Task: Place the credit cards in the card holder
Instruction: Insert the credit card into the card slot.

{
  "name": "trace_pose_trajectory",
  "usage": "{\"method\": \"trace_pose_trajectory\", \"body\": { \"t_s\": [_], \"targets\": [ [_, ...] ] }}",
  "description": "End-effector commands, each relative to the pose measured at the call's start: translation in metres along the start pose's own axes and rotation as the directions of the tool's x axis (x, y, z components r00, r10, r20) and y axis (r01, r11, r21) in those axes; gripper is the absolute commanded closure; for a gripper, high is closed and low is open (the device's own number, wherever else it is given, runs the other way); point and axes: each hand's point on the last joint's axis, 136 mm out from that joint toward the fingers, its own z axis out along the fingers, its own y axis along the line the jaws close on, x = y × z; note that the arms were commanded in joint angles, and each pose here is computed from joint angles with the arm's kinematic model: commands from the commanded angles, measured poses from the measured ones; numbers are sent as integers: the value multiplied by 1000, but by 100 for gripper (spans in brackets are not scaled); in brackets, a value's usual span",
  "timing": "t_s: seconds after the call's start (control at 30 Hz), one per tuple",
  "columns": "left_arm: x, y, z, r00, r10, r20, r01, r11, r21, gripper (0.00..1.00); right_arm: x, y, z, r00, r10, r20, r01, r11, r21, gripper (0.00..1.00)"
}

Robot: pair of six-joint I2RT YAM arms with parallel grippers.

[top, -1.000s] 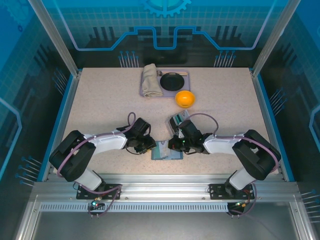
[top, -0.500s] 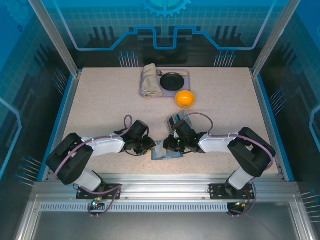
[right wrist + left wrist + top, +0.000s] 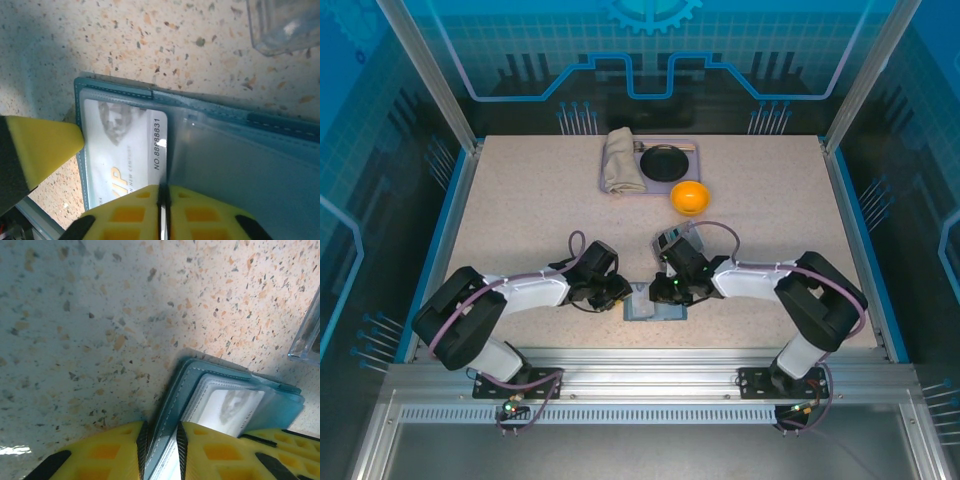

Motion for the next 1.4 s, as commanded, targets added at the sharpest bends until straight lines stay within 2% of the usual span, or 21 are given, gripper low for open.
{"method": "trace_pose_trajectory", "body": {
  "t_s": [0.0,0.17,0.4,0.53,0.67,0.8,0.93,1.07,1.27,1.37],
  "targets": [
    [7,3,-3,1000,17,-17,-17,1000,-16,74,7,15,4,998,-33,-56,31,999,-37,91],
    [6,1,-3,1000,18,-16,-19,1000,-12,74,8,34,4,996,-63,-69,58,995,-77,91],
    [5,3,-4,1000,22,-10,-22,999,-27,73,6,31,0,995,-74,-70,70,996,-64,87],
    [1,9,-14,999,34,26,-32,997,-65,67,2,21,-14,994,-103,-37,103,995,6,81],
    [-8,8,-35,992,85,92,-74,990,-120,62,8,-8,-17,989,-135,-63,143,980,135,81],
    [-8,-15,-47,981,156,116,-148,986,-78,62,7,-15,-15,988,-135,-73,145,978,152,81],
    [5,-45,-41,970,233,64,-235,972,16,65,5,-25,-11,990,-116,-76,129,974,186,83],
    [17,-55,-21,967,254,-19,-253,966,61,68,7,-30,-11,992,-103,-78,117,973,197,84],
    [21,-33,9,975,203,-93,-206,978,-17,74,4,-33,-19,993,-99,-68,111,972,205,83],
    [20,-17,14,979,179,-92,-186,980,-75,76,-1,-32,-28,992,-113,-50,121,972,203,83]
  ]
}}
